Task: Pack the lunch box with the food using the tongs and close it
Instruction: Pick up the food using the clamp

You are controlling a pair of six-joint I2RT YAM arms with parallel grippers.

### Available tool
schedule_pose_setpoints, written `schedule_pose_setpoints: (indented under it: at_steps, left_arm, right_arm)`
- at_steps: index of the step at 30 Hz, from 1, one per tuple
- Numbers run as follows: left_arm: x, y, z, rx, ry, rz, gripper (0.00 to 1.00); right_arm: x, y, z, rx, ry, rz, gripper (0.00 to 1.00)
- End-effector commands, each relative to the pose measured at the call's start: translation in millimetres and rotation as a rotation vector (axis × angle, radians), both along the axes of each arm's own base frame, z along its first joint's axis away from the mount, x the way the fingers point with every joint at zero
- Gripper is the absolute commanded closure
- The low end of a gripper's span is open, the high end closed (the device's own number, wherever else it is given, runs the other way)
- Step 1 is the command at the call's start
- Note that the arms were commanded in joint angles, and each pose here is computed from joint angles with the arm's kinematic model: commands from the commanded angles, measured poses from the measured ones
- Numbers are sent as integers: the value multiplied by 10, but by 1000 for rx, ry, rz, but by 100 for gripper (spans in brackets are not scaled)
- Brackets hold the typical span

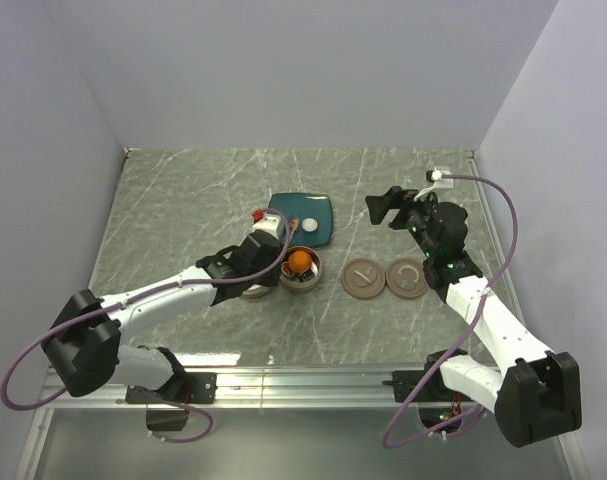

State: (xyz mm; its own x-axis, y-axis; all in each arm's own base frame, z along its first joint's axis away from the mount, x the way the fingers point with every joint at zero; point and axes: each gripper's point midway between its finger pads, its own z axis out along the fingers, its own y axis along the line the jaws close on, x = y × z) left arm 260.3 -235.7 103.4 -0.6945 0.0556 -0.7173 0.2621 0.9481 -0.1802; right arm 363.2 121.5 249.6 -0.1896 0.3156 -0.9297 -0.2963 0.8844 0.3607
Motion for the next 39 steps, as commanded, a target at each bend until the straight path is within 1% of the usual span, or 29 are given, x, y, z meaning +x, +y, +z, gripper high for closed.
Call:
schedule_pose_setpoints:
  at_steps: [1, 11, 18, 26, 33, 39]
  left_arm:
    - [94, -98, 125, -22, -22, -19, 64]
    - [175, -82, 87, 0, -19, 10, 64]
    - [236, -74, 194, -5, -59, 27, 60]
    - [283, -83, 192, 7, -71, 30, 60]
    - [301, -100, 21, 57, -26, 26, 60]
    - [281, -68, -9, 76, -17, 24, 60]
  right_arm:
    - [7, -25, 302, 23, -83, 3, 1]
    - [13, -56, 297, 23, -85, 3, 1]
    - [28, -59, 272, 20, -79, 7, 1]
    - [22, -78, 282, 21, -82, 4, 1]
    - [29, -84, 262, 21, -77, 6, 1]
    - [20, -106, 275, 23, -81, 1, 1]
